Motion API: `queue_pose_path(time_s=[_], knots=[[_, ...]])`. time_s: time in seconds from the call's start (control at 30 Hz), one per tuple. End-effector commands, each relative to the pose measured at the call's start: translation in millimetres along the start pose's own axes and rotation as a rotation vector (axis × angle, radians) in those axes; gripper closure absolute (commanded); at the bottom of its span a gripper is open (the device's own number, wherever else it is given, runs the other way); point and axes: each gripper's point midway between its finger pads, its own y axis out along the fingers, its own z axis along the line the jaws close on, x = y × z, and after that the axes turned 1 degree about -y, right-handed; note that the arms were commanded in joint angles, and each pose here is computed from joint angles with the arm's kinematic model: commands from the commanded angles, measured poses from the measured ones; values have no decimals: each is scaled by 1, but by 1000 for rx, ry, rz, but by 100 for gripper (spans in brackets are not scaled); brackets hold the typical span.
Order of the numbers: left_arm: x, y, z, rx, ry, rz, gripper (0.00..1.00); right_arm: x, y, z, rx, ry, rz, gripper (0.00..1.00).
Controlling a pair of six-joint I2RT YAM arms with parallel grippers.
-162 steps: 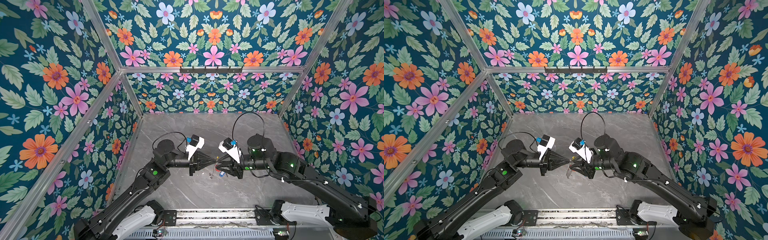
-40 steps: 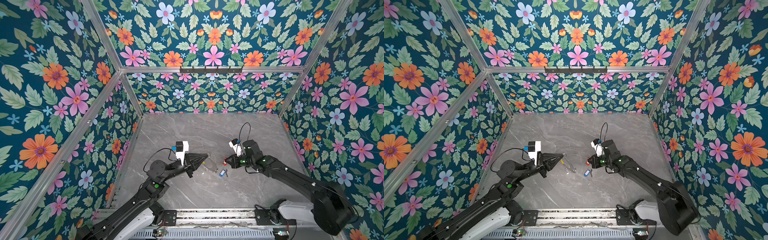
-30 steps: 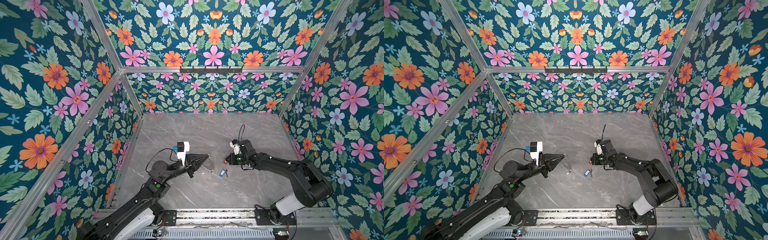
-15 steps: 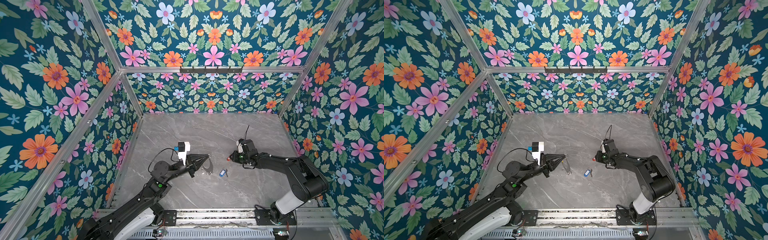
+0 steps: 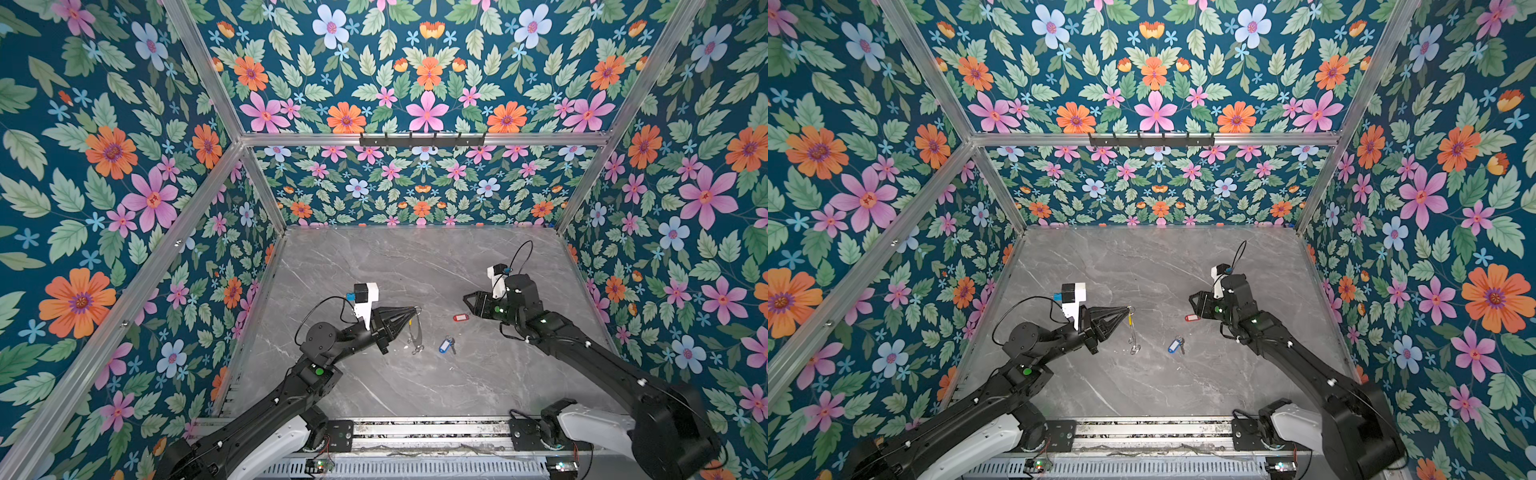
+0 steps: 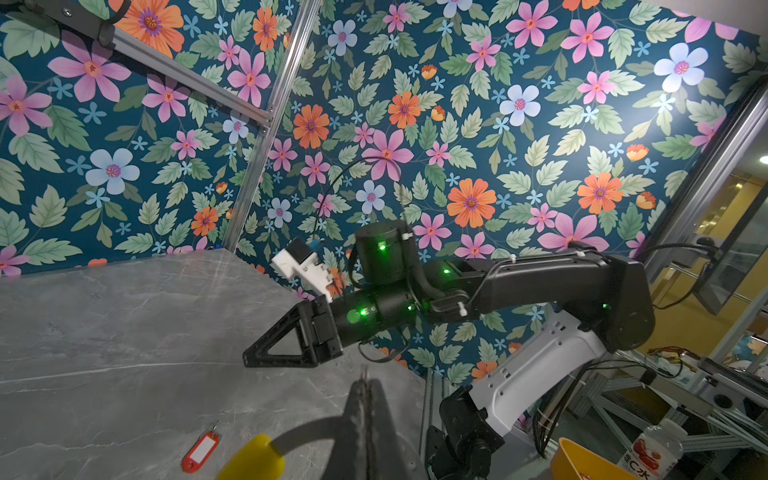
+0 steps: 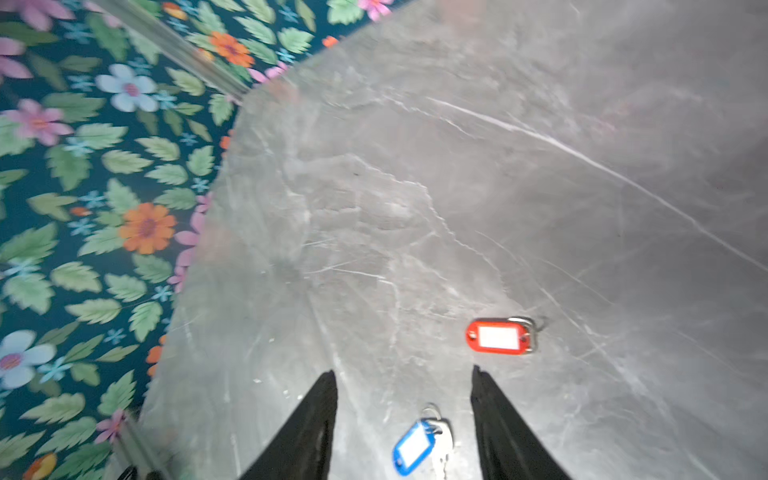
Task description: Remove the keys from the keyring
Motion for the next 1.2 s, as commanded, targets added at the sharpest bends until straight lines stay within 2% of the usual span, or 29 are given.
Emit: queue_pose_path(time_s=[0.0,0.2,0.33,0.43,0.53,0.73,0.87,1.0,1.17], knots=[[7,1,0,11,28,-14,100,13,-35,54,128,-171,-62,46],[13,2,12,88,45,-29,100,17,-94,142,362,-370,-132,45],[16,3,25,163,46,-31,100,-5,-106,180,454,-499,-103,44],[18,3,31,203,47,-30,100,-19,-105,194,463,-581,-88,44],[19,3,30,201,48,-35,100,-28,-97,203,504,-598,-47,43],[20,4,24,167,38,-40,100,-30,-69,201,452,-602,-39,41],[21,5,26,170,22,-55,100,-22,-53,208,446,-572,-75,29],[22,4,29,177,3,-73,100,-14,-39,209,423,-545,-123,28],[22,6,29,169,-14,-78,100,-17,-20,207,377,-560,-89,29]])
